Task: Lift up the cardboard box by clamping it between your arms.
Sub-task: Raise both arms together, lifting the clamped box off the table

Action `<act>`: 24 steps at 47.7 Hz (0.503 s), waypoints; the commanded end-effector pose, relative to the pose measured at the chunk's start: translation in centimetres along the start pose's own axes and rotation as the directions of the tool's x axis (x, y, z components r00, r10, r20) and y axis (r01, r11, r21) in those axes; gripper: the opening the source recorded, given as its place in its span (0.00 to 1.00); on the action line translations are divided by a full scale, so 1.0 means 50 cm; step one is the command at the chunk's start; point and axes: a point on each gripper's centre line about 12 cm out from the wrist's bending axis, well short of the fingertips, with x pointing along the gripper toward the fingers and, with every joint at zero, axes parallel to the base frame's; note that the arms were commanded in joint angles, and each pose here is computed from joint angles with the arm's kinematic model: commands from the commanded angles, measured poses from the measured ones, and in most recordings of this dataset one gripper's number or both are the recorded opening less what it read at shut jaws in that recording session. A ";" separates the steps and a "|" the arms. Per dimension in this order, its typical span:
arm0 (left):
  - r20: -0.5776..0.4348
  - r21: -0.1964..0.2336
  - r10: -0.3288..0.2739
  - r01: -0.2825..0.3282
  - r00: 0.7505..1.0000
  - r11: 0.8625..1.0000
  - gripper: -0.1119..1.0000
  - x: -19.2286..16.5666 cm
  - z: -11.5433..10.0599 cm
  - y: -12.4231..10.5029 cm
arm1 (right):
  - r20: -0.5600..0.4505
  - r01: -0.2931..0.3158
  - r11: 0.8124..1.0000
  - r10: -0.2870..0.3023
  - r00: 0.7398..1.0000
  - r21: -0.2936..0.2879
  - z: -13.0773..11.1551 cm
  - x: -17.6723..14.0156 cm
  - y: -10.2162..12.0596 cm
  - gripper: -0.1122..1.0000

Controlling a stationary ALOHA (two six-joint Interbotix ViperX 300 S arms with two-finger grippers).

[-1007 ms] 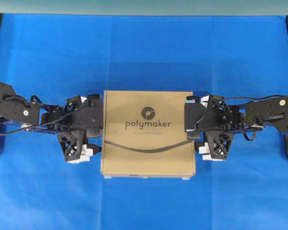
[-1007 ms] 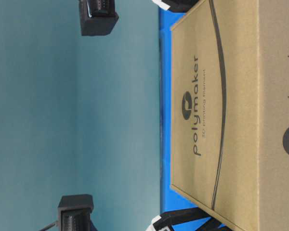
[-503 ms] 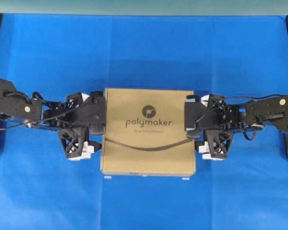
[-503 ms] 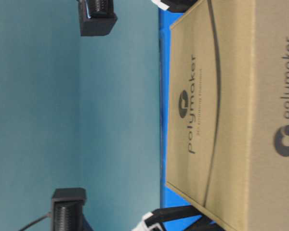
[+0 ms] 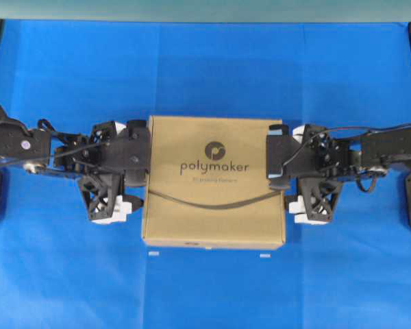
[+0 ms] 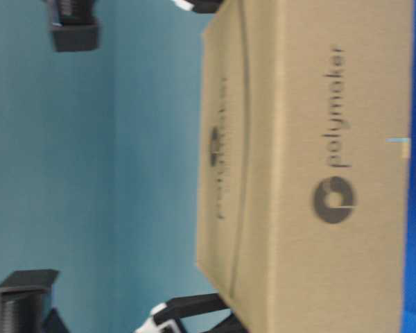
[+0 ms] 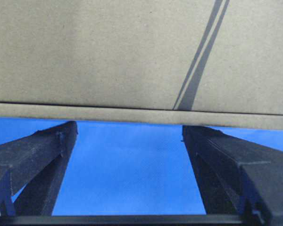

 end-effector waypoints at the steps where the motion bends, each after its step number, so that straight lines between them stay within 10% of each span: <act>1: 0.078 -0.010 0.006 -0.006 0.997 1.000 0.88 -0.036 0.056 0.006 | 0.109 -0.006 1.000 0.004 0.994 0.013 0.065 -0.057 0.004 1.00; 24: 0.108 -0.012 0.011 -0.009 0.994 1.000 0.88 -0.120 0.126 0.008 | 0.087 -0.017 1.000 0.016 0.996 0.002 0.099 -0.145 0.012 1.00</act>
